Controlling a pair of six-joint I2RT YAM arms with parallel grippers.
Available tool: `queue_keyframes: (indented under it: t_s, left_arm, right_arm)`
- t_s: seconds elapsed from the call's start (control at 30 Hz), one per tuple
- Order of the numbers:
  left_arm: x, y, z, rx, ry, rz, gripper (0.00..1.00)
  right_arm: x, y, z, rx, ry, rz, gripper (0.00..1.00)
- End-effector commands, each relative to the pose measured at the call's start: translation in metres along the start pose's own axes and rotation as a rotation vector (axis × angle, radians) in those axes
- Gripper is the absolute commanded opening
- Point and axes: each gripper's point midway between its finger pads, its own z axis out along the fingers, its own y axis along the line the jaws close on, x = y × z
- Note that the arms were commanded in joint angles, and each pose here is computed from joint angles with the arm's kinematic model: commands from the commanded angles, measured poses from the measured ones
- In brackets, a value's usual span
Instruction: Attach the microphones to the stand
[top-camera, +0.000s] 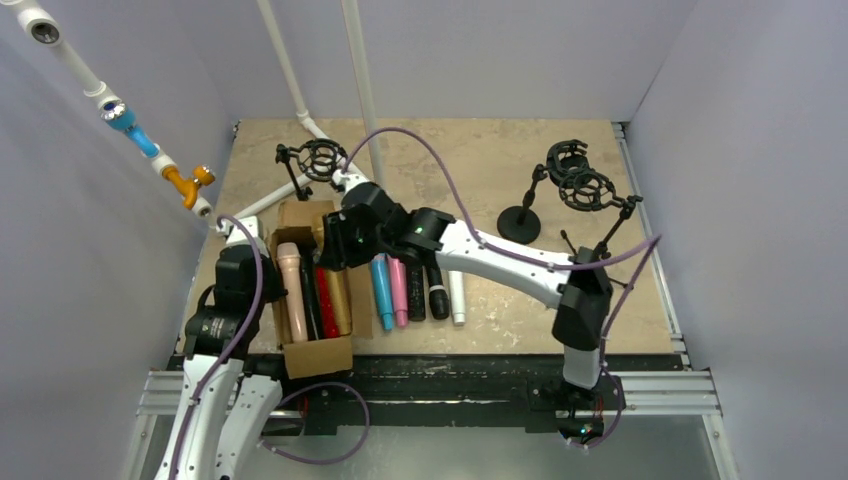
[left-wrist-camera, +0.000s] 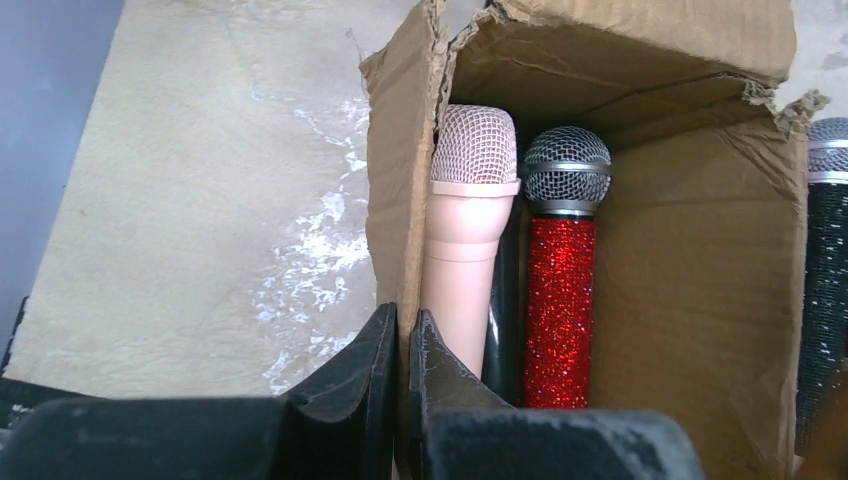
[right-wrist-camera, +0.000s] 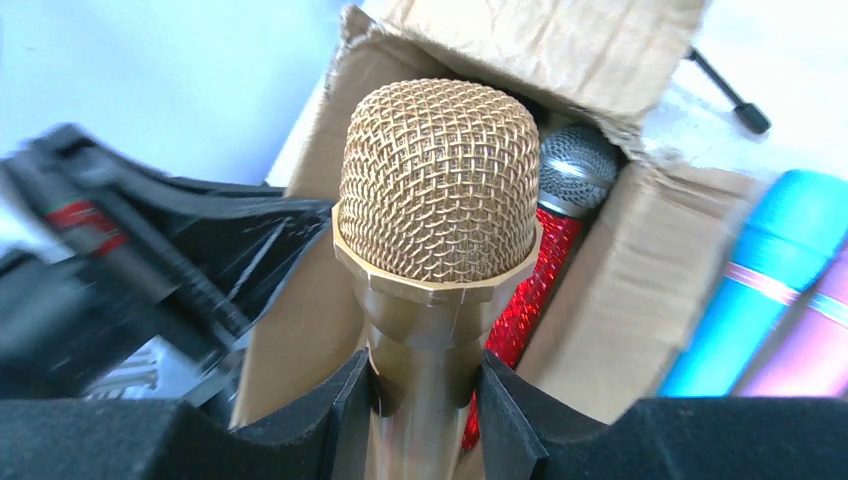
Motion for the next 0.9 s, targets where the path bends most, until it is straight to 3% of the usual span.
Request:
queue_keyframes:
  t_s: [0.0, 0.2, 0.37, 0.6, 0.87]
  left_arm:
    - [-0.032, -0.001, -0.004, -0.008, -0.122, -0.044, 0.00]
    - [-0.034, 0.000, -0.007, -0.011, -0.128, -0.040, 0.00]
    - [-0.034, 0.000, -0.008, -0.006, -0.129, -0.032, 0.00]
    - [-0.034, -0.002, -0.009, 0.010, -0.134, -0.031, 0.00]
    - [-0.034, -0.004, -0.011, 0.025, -0.137, -0.029, 0.00]
  right_arm:
    - [-0.027, 0.001, -0.048, -0.062, -0.063, -0.010, 0.00]
    - [-0.028, -0.034, -0.081, -0.014, -0.080, 0.010, 0.00]
    - [-0.022, -0.112, -0.108, 0.140, -0.078, 0.056, 0.00]
    - [0.020, -0.229, -0.133, 0.466, -0.024, 0.101, 0.00]
    - [0.053, -0.296, -0.134, 0.621, 0.018, 0.161, 0.00]
